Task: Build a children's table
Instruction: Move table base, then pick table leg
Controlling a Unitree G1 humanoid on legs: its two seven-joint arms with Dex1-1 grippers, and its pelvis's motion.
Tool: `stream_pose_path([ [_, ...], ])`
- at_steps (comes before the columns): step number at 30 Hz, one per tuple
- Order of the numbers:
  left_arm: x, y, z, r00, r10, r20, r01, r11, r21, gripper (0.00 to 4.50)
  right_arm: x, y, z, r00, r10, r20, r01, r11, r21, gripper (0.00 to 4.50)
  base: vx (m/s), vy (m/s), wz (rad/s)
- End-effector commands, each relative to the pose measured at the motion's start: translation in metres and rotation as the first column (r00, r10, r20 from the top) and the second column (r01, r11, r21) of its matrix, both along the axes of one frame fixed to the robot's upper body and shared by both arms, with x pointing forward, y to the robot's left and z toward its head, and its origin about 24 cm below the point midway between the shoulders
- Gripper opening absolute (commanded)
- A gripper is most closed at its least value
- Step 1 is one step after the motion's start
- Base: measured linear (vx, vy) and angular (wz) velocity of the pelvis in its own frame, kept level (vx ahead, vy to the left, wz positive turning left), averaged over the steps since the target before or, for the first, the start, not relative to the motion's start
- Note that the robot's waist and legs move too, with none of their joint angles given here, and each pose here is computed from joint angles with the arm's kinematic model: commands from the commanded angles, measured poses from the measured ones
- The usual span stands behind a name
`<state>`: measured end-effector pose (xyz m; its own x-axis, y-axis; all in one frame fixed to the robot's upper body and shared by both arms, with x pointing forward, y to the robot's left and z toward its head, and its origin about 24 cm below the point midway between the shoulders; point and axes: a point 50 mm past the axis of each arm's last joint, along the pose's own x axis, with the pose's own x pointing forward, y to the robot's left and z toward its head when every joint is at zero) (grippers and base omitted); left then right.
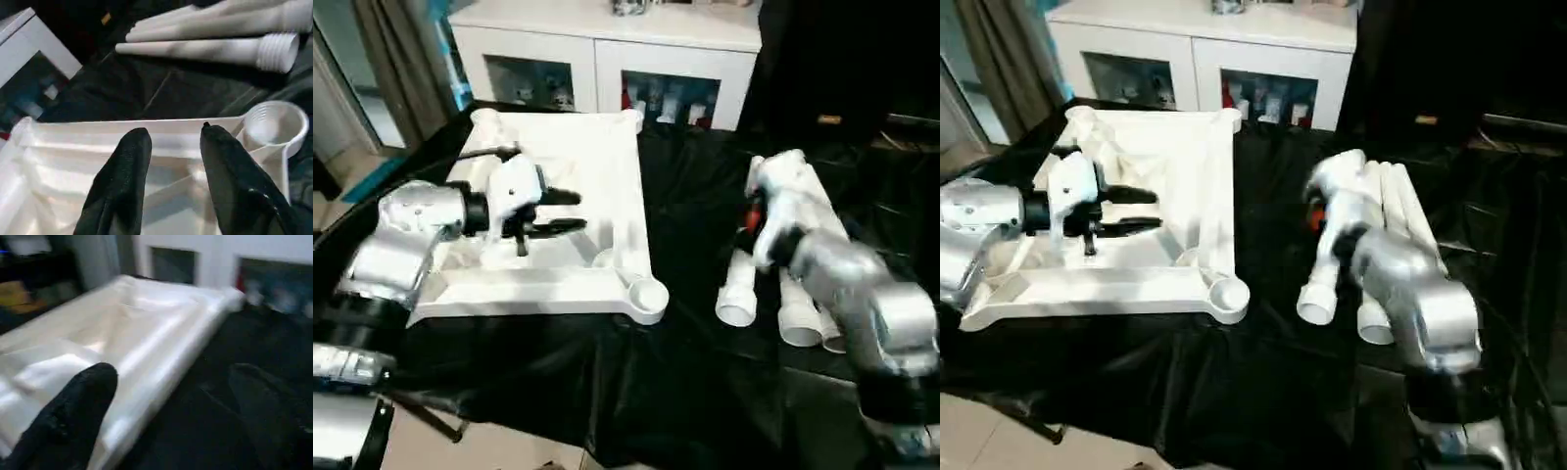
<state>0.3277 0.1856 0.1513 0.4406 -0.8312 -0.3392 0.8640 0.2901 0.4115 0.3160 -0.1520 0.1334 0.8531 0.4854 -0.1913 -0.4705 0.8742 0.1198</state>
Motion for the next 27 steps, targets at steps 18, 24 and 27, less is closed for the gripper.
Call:
stream_pose_path([
  [18, -0.024, -0.035, -0.001, 0.973, -0.154, -0.171, 0.145, 0.987, -0.064, 3.44, 0.032, -0.004, -0.032, 0.784, -0.415, -0.461, 0.373, 0.91, -0.183, 4.5, 0.0, 0.0, 0.0],
  [24, -0.032, -0.038, -0.005, 0.957, -0.195, -0.215, 0.191, 0.981, -0.04, 3.44, 0.029, -0.006, -0.049, 0.711, -0.44, -0.548, 0.352, 0.898, -0.263, 4.5, 0.0, 0.0, 0.0],
  [27, -0.034, -0.04, -0.006, 0.953, -0.205, -0.225, 0.201, 0.979, -0.038, 3.47, 0.027, -0.006, -0.055, 0.697, -0.441, -0.565, 0.35, 0.897, -0.269, 4.33, 0.0, 0.0, 0.0],
])
